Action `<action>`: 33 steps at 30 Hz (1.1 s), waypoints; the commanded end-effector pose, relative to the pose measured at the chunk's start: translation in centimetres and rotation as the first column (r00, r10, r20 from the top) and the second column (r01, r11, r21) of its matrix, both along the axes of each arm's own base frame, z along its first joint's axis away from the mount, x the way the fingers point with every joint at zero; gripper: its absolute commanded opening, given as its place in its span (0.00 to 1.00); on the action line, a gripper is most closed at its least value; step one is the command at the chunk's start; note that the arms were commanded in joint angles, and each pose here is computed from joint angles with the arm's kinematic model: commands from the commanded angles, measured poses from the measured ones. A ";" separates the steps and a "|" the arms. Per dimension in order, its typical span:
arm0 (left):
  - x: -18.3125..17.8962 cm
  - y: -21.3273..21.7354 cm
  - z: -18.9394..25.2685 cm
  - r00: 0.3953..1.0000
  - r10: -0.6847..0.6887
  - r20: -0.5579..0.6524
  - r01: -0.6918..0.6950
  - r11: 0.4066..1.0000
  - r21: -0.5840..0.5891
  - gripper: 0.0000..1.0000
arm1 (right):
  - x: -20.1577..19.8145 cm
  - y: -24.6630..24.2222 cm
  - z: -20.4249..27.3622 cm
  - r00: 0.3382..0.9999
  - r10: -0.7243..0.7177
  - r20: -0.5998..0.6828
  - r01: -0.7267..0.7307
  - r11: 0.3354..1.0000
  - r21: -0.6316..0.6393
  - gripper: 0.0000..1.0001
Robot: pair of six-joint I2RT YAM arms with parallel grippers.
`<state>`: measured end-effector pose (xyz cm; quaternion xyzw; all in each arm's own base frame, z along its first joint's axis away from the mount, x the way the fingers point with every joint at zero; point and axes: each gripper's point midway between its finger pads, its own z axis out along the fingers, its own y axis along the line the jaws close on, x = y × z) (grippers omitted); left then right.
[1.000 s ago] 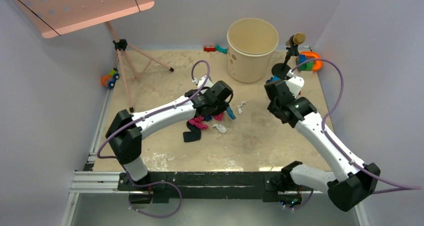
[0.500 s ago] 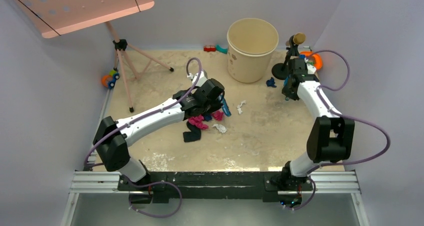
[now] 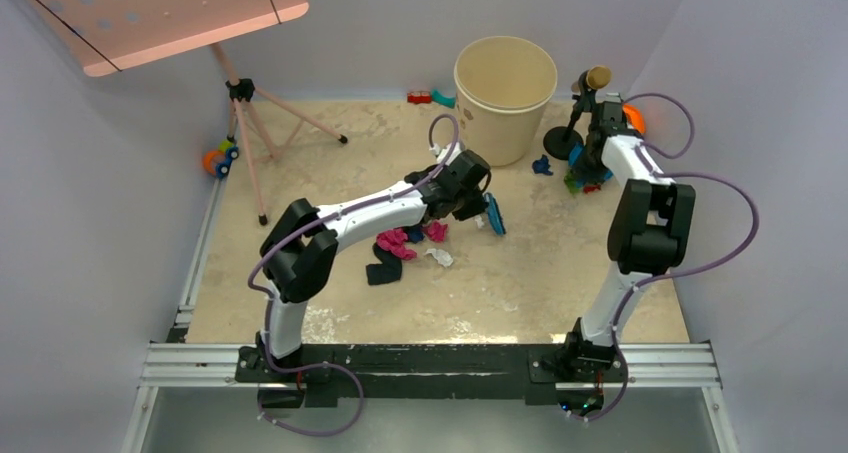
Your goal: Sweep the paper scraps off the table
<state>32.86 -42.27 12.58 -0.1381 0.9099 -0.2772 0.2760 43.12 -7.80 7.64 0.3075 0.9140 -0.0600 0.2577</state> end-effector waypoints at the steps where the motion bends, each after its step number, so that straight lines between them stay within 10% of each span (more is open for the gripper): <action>1: 0.4 2.8 0.8 0.989 0.124 -0.082 -0.120 0.991 0.059 0.00 | -0.1 1.0 -0.1 0.999 0.009 -0.037 -0.007 0.998 0.057 0.00; 7: -1.5 10.6 -0.6 0.935 0.329 -0.136 -0.291 0.927 0.236 0.00 | -3.9 4.5 -1.6 0.996 -0.002 -0.088 0.020 0.978 0.205 0.00; 14: -0.1 10.8 4.5 0.969 0.243 0.052 -0.247 0.962 0.114 0.00 | -9.6 15.1 1.2 0.961 0.268 -0.065 -0.226 0.901 0.371 0.00; 25: 0.2 -1.6 7.7 0.994 -0.037 0.107 0.063 0.965 -0.256 0.00 | -12.0 5.9 14.1 0.989 -0.037 0.143 0.035 0.999 0.016 0.00; 33: 2.6 -10.0 10.5 0.955 -0.090 0.282 0.232 0.821 -0.522 0.00 | -12.8 4.0 17.5 0.930 -0.137 0.342 0.151 0.989 -0.012 0.00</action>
